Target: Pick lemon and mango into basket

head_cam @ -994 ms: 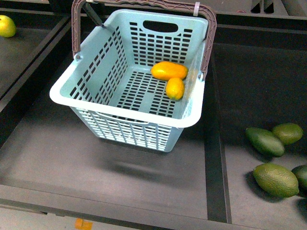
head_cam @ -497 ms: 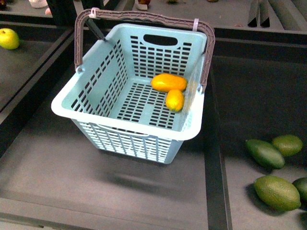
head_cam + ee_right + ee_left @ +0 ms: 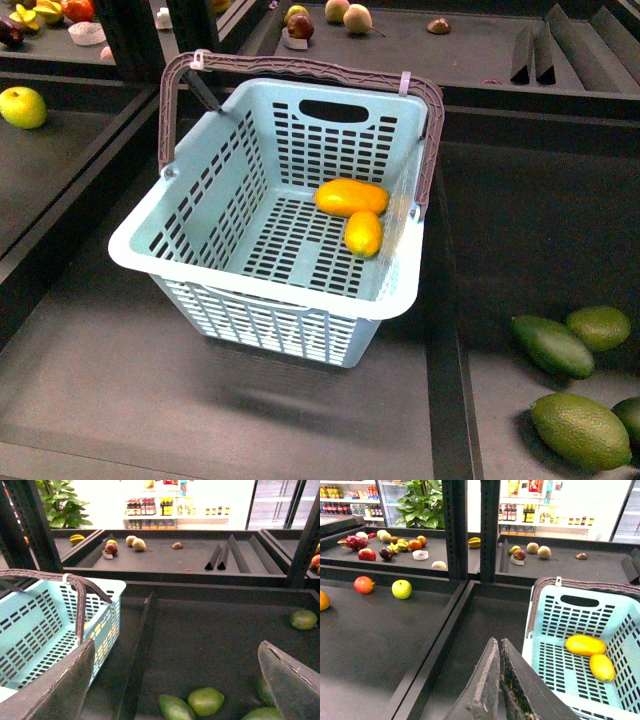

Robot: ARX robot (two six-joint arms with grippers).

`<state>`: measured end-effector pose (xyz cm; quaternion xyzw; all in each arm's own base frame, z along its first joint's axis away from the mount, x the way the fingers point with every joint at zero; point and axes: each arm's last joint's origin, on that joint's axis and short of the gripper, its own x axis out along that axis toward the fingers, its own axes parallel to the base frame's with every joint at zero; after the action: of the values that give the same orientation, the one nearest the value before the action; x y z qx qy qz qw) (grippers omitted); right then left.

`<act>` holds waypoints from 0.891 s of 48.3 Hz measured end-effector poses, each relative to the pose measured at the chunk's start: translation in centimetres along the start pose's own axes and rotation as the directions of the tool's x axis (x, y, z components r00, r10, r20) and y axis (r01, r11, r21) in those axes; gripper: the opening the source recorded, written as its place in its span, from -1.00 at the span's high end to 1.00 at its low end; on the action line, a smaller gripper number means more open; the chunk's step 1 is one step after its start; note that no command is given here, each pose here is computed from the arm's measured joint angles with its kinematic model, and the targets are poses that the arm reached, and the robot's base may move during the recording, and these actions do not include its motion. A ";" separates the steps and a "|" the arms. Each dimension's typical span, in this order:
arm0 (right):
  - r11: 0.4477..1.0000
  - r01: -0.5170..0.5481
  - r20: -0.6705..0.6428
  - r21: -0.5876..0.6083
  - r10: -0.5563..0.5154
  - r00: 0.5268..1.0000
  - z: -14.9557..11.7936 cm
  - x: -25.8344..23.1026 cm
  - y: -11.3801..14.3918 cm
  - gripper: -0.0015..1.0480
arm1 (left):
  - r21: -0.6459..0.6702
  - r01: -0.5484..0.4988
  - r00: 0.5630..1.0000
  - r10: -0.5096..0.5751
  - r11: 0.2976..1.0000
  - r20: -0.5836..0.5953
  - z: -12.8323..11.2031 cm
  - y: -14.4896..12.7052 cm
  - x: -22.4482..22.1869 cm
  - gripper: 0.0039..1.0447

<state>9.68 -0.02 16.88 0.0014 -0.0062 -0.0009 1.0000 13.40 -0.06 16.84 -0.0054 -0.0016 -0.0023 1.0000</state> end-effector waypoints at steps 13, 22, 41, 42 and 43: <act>1.000 0.000 0.000 0.000 0.000 1.000 0.0 0.0 0.0 -0.83 | 0.000 0.000 1.000 0.000 1.000 0.010 0.3 0.0 -1.1 0.94; 1.000 0.000 0.000 0.000 0.000 1.000 0.0 0.0 0.0 -0.83 | 0.000 0.000 1.000 0.000 1.000 0.013 0.3 0.0 -1.7 0.94; 1.000 0.000 0.000 0.000 0.000 1.000 0.0 0.0 0.0 -0.83 | 0.000 -0.001 1.000 0.001 1.000 0.012 0.3 0.0 -2.7 0.94; 1.000 0.000 0.000 0.000 0.000 1.000 0.0 0.0 0.0 -0.83 | 0.000 -0.001 1.000 0.001 1.000 -0.009 0.0 0.0 -2.9 0.94; 1.000 0.000 0.000 0.000 0.000 1.000 0.0 0.0 0.0 -0.83 | 0.000 -0.001 1.000 0.001 1.000 -0.019 -0.1 0.0 -3.1 0.94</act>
<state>9.68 -0.02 16.88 0.0014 -0.0062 -0.0009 1.0000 10.25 -0.04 16.73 -0.0054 0.0079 -0.0021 1.0000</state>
